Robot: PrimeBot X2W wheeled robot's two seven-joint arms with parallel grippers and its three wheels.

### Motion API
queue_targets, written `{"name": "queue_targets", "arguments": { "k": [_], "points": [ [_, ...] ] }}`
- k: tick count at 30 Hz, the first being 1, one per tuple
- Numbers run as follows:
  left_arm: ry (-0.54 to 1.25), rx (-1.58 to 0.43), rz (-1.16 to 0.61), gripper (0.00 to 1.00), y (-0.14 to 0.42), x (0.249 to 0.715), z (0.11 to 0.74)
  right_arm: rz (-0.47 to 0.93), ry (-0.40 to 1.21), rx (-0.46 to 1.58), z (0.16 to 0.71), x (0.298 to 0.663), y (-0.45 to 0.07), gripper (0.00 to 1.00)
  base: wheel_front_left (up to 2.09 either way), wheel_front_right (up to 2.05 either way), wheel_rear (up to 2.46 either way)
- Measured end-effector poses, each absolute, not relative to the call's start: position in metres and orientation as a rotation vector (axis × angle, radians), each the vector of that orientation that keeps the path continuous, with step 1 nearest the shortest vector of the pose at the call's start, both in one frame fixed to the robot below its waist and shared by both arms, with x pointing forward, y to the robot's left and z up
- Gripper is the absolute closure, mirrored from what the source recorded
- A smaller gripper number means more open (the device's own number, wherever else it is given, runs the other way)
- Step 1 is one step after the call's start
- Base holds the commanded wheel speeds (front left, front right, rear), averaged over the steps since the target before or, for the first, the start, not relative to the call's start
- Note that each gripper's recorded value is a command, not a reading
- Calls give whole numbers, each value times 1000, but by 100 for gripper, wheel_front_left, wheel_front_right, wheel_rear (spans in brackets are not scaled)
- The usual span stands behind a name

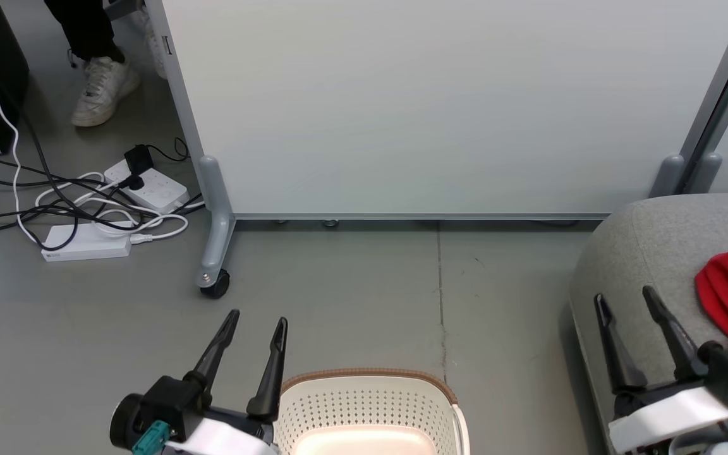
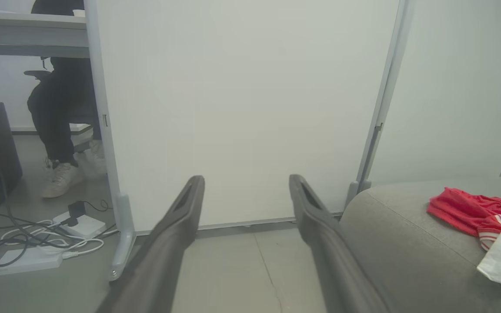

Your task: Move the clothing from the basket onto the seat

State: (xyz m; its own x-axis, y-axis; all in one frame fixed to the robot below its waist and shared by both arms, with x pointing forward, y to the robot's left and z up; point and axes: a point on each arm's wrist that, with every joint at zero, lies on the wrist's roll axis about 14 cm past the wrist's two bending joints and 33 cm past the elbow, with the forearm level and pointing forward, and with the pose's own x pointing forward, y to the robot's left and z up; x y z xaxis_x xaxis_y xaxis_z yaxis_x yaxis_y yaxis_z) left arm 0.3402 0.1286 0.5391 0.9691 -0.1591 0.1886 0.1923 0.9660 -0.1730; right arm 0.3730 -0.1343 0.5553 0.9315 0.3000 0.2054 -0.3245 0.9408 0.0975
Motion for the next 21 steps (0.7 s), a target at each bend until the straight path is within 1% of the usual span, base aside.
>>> {"name": "queue_targets", "arguments": {
  "k": [5,8,12,21],
  "points": [
    [-135,-181,-153,0,134,335,525,303,-180,144,548,366,-126,0,0,0,0],
    [-121,-180,-128,0,139,334,520,273,-181,161,546,364,-127,0,0,0,0],
    [-56,-188,-74,0,149,331,499,240,-176,152,542,362,-133,0,0,0,0],
    [-45,-206,-50,0,154,332,495,203,-159,160,535,359,-136,0,0,0,0]
  ]
}}
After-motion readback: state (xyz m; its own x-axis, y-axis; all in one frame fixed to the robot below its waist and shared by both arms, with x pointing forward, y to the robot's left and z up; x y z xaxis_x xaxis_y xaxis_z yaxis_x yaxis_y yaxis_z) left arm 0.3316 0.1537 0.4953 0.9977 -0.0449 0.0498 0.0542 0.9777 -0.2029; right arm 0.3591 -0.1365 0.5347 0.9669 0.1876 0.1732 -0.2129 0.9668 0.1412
